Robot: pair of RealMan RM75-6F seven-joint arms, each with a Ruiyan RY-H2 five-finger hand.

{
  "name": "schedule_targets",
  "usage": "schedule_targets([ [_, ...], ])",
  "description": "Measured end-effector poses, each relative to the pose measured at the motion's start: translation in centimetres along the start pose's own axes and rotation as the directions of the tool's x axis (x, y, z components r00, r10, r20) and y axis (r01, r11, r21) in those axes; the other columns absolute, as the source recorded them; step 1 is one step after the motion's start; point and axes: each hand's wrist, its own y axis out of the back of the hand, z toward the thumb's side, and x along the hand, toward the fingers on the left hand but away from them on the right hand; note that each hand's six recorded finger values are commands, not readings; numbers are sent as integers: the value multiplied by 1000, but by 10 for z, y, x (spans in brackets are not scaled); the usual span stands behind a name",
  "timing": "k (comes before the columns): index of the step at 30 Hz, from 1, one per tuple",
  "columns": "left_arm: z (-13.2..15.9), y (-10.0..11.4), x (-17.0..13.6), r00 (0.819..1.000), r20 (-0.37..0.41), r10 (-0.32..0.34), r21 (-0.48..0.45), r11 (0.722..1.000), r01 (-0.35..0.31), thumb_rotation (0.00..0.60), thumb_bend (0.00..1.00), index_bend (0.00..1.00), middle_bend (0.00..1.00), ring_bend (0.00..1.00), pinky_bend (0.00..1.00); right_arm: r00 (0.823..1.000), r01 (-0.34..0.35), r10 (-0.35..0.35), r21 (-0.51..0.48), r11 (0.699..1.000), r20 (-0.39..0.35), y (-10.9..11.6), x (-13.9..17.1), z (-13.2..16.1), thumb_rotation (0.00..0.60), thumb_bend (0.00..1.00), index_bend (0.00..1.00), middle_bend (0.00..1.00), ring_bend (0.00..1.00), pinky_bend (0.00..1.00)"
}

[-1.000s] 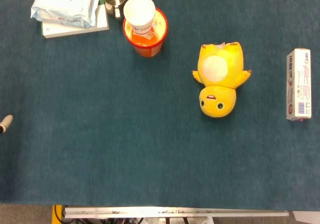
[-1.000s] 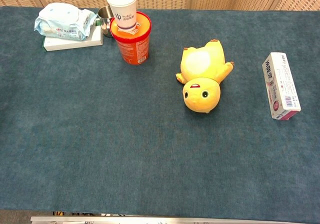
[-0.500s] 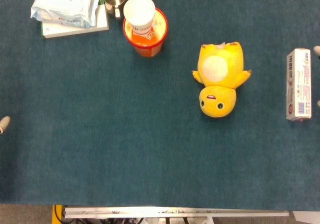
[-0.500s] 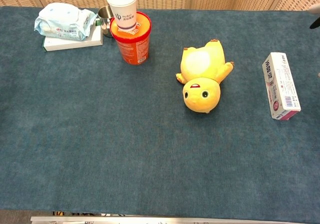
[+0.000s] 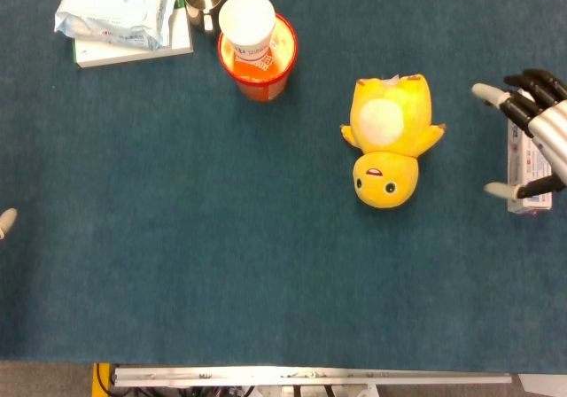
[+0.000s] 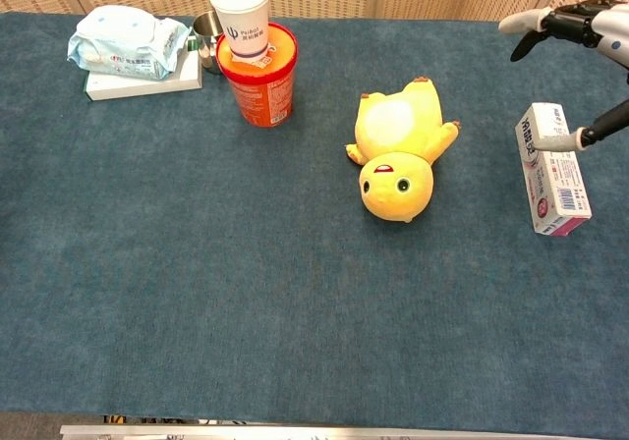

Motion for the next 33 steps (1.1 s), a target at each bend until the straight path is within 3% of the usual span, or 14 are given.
schedule_targets([
  [4,-1,-1,0,1000,-2,-3,0,1000,3,600,148,85,44,6,32,1000,14,-14,9,1000,-8,1,-4,2,157,0,166,278,75,0],
  [7,1,-1,1,1000,4,-5,-2,1000,5,600,148,85,44,6,32,1000,5,-4,23,1000,-16,0,-8,5,108,0,168,261,56,0],
  [16,6,-1,2,1000,16,-9,-6,1000,9,600,148,85,44,6,32,997,-27,32,63,998,-75,-3,-34,25,48,0,168,212,17,0],
  [23,2,-1,0,1000,2,-6,-7,1000,6,600,148,85,43,6,32,990,-72,82,85,994,-117,-10,-57,43,37,0,168,196,0,0],
  [33,2,1,0,1000,0,1,-14,1000,-1,600,147,85,43,6,32,981,-72,93,125,990,-170,-24,-91,64,38,0,168,196,0,0],
])
